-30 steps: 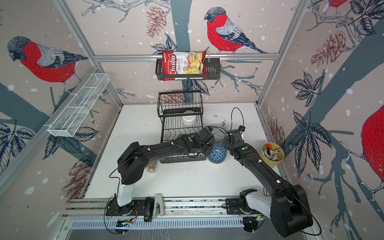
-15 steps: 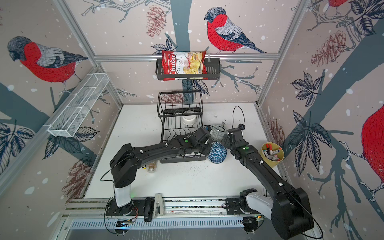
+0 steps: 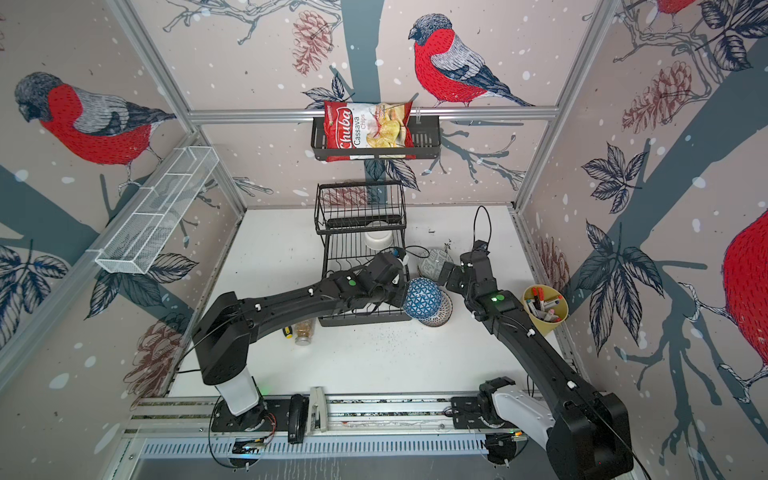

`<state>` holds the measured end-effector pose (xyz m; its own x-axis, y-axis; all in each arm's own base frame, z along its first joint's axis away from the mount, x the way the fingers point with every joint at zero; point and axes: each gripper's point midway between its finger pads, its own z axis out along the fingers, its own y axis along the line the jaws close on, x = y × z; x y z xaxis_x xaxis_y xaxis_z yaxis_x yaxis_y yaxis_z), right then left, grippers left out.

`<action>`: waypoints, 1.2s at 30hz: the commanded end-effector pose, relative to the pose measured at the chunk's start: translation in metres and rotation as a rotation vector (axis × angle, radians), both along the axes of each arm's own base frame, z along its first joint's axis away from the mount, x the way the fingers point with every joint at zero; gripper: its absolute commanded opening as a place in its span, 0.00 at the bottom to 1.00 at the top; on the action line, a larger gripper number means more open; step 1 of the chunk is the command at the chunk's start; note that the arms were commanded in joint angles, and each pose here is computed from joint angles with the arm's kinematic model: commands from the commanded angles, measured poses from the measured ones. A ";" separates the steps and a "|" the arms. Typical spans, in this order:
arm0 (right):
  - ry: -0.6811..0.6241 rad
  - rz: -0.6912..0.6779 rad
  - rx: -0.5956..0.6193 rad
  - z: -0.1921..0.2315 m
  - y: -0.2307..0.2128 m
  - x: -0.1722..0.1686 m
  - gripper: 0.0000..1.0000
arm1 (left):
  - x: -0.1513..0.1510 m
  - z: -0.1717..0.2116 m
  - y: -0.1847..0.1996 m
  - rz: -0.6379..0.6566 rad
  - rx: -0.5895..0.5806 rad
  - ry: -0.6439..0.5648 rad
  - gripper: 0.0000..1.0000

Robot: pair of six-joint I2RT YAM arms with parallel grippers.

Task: Load the bowls into the dish rack
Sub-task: 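Grasp the blue bowl rim with the left gripper and lift it off the stack, then carry the blue bowl over the rack with the left gripper while the right gripper approaches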

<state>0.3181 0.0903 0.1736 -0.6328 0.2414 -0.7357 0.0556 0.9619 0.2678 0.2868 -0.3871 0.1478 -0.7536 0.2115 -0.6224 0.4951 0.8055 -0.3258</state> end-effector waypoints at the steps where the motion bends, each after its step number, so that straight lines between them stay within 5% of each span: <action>1: -0.049 0.085 0.034 0.014 0.019 0.005 0.99 | 0.009 0.022 0.001 0.026 -0.110 -0.025 0.00; 20: -0.010 0.319 0.022 0.010 0.120 -0.001 1.00 | 0.030 0.003 0.109 0.306 -0.018 -0.022 0.00; 36: 0.059 0.452 -0.010 -0.017 0.185 -0.011 0.96 | 0.027 0.001 0.148 0.394 0.022 -0.046 0.00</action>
<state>0.3021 0.2671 0.1491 -0.7299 -0.1005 -0.6762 -0.3552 0.9009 0.2496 0.3082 -0.2405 0.1401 -0.7747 -0.0350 -0.6313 0.1782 0.9459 -0.2711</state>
